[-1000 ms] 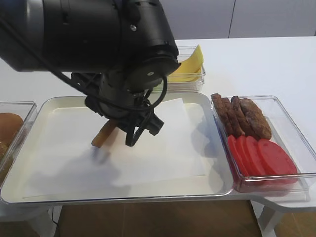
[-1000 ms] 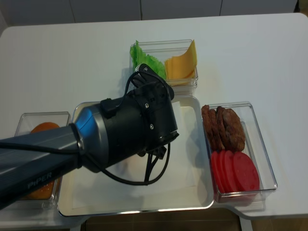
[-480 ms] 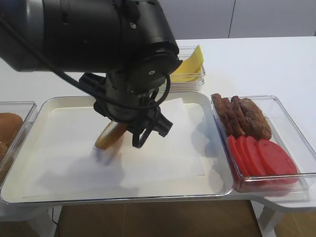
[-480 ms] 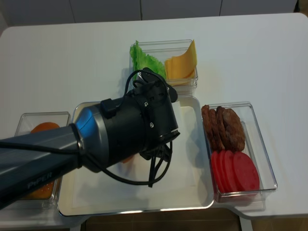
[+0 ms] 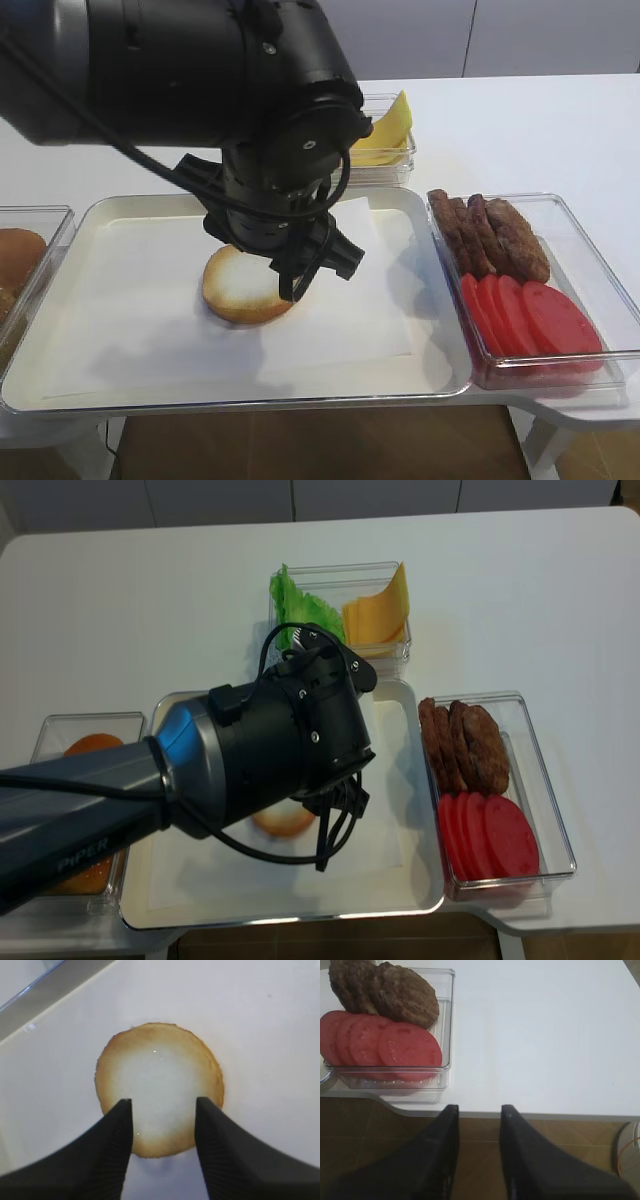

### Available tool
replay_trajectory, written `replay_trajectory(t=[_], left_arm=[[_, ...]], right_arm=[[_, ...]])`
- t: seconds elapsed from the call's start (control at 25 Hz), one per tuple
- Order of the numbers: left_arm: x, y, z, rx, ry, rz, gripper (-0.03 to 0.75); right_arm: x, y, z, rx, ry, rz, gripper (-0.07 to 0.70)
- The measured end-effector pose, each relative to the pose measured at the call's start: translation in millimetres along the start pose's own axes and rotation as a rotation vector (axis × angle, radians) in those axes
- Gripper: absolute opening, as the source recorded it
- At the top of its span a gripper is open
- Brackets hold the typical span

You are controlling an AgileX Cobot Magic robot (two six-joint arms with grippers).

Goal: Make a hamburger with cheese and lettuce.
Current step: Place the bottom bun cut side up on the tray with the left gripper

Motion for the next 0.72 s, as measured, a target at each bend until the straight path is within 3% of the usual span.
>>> replay_trajectory(t=[0.44, 0.64, 0.72], left_arm=[[-2.9, -3.7, -0.1, 0.022, -0.017, 0.000, 0.312], [3.1, -7.3, 4.3, 0.099, 0.034, 0.069, 0.312], [6.7, -4.3, 8.6, 0.146, 0.073, 0.074, 0.312]], right_arm=[[0.0, 0.0, 0.0, 0.000, 0.000, 0.000, 0.216], [0.0, 0.0, 0.0, 0.000, 0.000, 0.000, 0.216], [0.0, 0.0, 0.0, 0.000, 0.000, 0.000, 0.216]])
Point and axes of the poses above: a point on each arm's last joint axis where the gripper is mounted, z pointing out along that axis toward the gripper, y along the wrist's bending axis when the last joint is at zero, x = y × z, the point moved 8 cm from there along z, pointing out along that axis toward the gripper, and after that the axes turned 4 degrees about z, right-handed, at the moved point
